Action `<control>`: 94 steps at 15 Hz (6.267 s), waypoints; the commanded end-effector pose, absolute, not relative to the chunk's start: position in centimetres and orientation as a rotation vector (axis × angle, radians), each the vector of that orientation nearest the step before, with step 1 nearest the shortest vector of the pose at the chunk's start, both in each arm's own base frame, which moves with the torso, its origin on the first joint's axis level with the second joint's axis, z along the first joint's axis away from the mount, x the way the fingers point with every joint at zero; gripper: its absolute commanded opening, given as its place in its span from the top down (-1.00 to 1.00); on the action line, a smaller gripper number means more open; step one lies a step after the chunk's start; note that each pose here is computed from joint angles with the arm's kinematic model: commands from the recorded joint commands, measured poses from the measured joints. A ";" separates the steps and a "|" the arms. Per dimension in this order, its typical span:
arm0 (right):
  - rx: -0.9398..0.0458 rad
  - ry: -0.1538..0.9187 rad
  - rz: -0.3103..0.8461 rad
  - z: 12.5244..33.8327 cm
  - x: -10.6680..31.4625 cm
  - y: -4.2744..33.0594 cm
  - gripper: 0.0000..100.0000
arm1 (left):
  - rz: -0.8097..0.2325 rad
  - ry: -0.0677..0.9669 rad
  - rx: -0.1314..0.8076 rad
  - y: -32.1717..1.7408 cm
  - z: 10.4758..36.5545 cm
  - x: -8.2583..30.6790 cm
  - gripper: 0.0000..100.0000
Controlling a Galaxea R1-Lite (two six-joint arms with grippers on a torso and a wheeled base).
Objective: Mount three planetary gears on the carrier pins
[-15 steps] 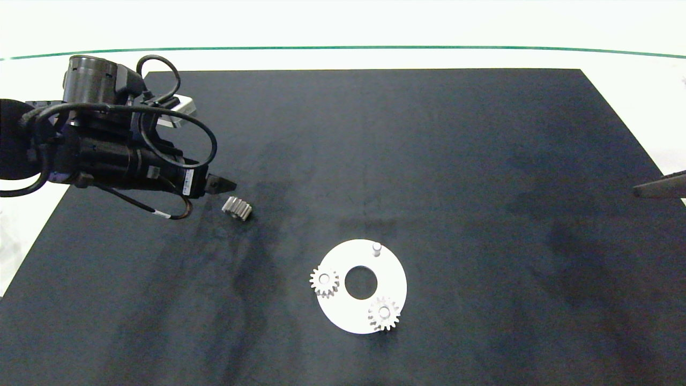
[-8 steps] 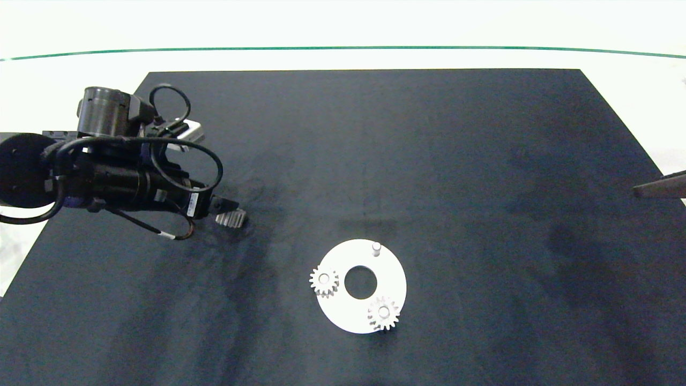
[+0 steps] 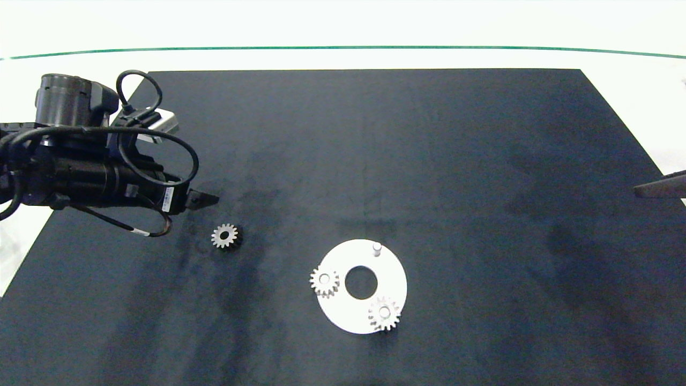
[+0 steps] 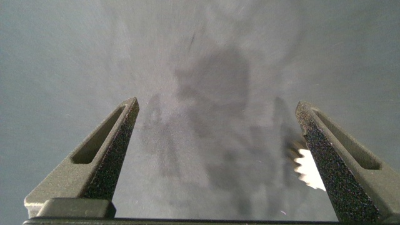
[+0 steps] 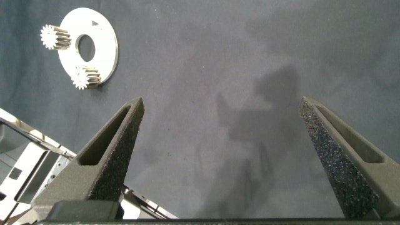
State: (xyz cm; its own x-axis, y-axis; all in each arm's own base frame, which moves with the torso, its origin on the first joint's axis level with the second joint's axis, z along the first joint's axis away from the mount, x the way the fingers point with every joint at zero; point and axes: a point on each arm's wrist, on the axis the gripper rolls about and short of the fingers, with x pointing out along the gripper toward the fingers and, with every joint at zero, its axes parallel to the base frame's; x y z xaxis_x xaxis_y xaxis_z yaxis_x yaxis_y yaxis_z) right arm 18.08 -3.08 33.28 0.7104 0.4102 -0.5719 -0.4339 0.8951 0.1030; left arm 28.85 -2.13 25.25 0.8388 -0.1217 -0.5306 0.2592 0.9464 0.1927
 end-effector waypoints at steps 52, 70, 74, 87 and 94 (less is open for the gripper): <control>-0.040 0.644 0.466 32.7 18.2 -3.4 -1.00 | -0.306 0.629 0.299 -6.6 18.7 26.5 -0.56; -0.040 0.644 0.466 32.7 18.2 -3.4 -1.00 | -0.309 0.633 0.303 -6.9 18.2 26.9 0.16; -0.039 0.646 0.466 32.7 18.2 -3.4 -1.00 | -0.311 0.635 0.303 -6.9 18.1 26.8 0.31; -0.037 0.648 0.463 32.7 18.3 -3.5 -1.00 | -0.326 0.595 0.308 -6.9 19.3 26.1 0.74; -0.037 0.648 0.463 32.7 18.3 -3.5 -1.00 | -0.453 0.572 0.327 -9.1 21.1 21.9 0.74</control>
State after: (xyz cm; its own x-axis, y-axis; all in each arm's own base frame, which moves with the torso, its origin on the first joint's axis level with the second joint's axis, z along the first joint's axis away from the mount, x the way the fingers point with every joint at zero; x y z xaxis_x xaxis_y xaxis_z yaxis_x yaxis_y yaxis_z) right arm 18.25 -3.46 32.72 0.7035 0.3999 -0.5875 -0.4237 0.8997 0.1051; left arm 23.35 -8.62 20.22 0.7413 -0.2808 -0.6096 0.4679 0.8673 0.1695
